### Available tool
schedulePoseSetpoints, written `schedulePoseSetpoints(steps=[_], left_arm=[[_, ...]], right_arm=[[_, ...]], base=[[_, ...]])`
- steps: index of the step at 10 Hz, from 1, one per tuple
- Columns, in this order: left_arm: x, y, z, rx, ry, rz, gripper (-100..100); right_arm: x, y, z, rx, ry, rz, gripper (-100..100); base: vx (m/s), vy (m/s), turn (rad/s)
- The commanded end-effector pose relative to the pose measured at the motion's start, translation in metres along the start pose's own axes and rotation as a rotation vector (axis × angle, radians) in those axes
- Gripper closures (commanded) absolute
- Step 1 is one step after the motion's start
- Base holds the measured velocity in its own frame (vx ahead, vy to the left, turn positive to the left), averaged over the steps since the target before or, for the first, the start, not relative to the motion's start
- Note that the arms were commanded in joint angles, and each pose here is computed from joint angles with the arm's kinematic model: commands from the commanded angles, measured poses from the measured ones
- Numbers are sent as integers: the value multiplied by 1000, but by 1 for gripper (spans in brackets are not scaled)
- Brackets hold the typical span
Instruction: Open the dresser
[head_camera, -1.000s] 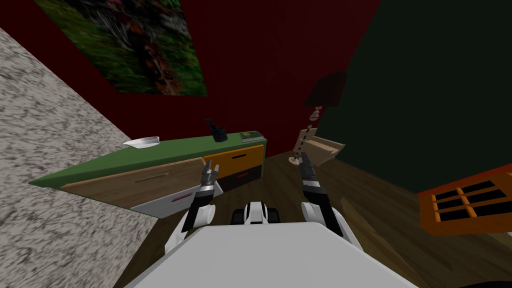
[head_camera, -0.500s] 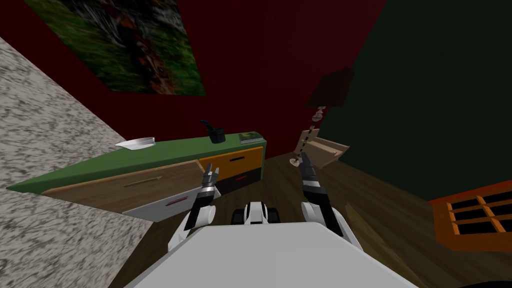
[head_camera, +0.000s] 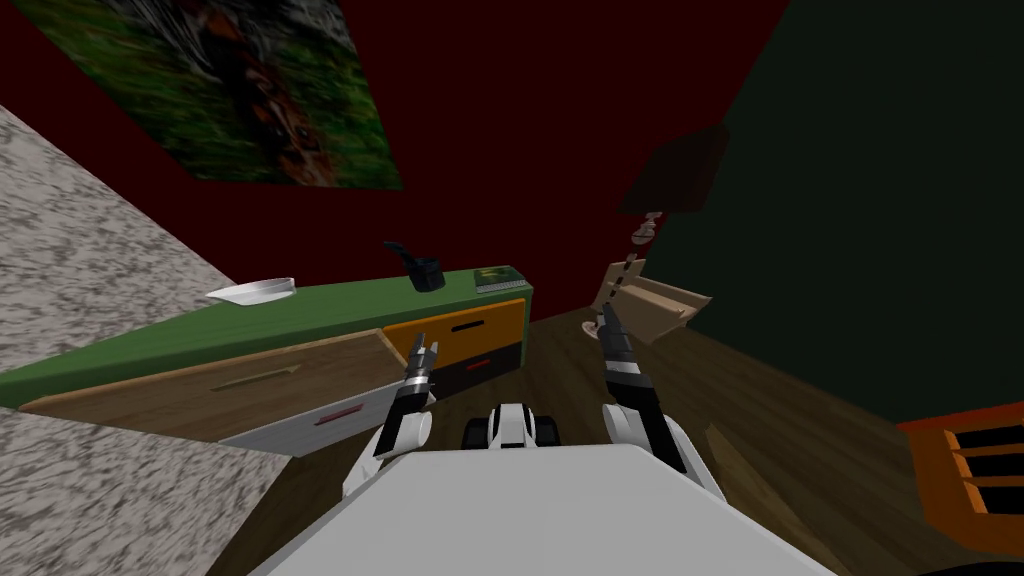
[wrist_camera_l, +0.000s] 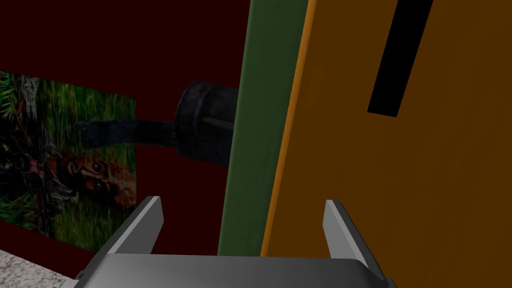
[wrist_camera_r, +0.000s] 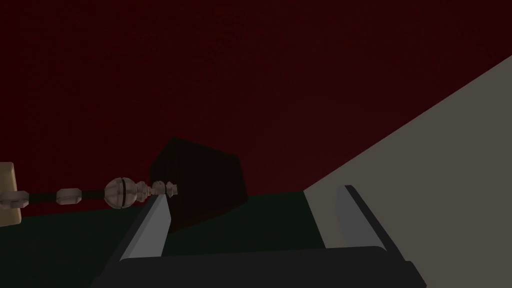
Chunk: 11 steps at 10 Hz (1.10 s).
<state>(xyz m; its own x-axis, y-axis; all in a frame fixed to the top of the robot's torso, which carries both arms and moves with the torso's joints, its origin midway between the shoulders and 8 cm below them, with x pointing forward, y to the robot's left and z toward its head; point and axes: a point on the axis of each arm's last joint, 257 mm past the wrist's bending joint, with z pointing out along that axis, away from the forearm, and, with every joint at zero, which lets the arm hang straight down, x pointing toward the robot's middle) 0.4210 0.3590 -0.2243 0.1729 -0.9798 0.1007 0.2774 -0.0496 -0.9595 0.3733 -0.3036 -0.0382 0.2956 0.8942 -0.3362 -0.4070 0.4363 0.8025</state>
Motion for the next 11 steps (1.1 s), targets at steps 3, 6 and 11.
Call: schedulePoseSetpoints(steps=[3, 6, 11], left_arm=[[-16, 47, -10, -94, -63, -38, -100], [-17, 73, -19, -144, -105, -79, -100], [-10, 83, -20, -172, -136, -126, -100]], right_arm=[[0, 0, 0, 0, 0, 0, 0], [0, 0, 0, 0, 0, 0, 0], [0, 0, 0, 0, 0, 0, 0]], base=[[117, -64, 35], [112, -53, 31], [63, -22, 11]])
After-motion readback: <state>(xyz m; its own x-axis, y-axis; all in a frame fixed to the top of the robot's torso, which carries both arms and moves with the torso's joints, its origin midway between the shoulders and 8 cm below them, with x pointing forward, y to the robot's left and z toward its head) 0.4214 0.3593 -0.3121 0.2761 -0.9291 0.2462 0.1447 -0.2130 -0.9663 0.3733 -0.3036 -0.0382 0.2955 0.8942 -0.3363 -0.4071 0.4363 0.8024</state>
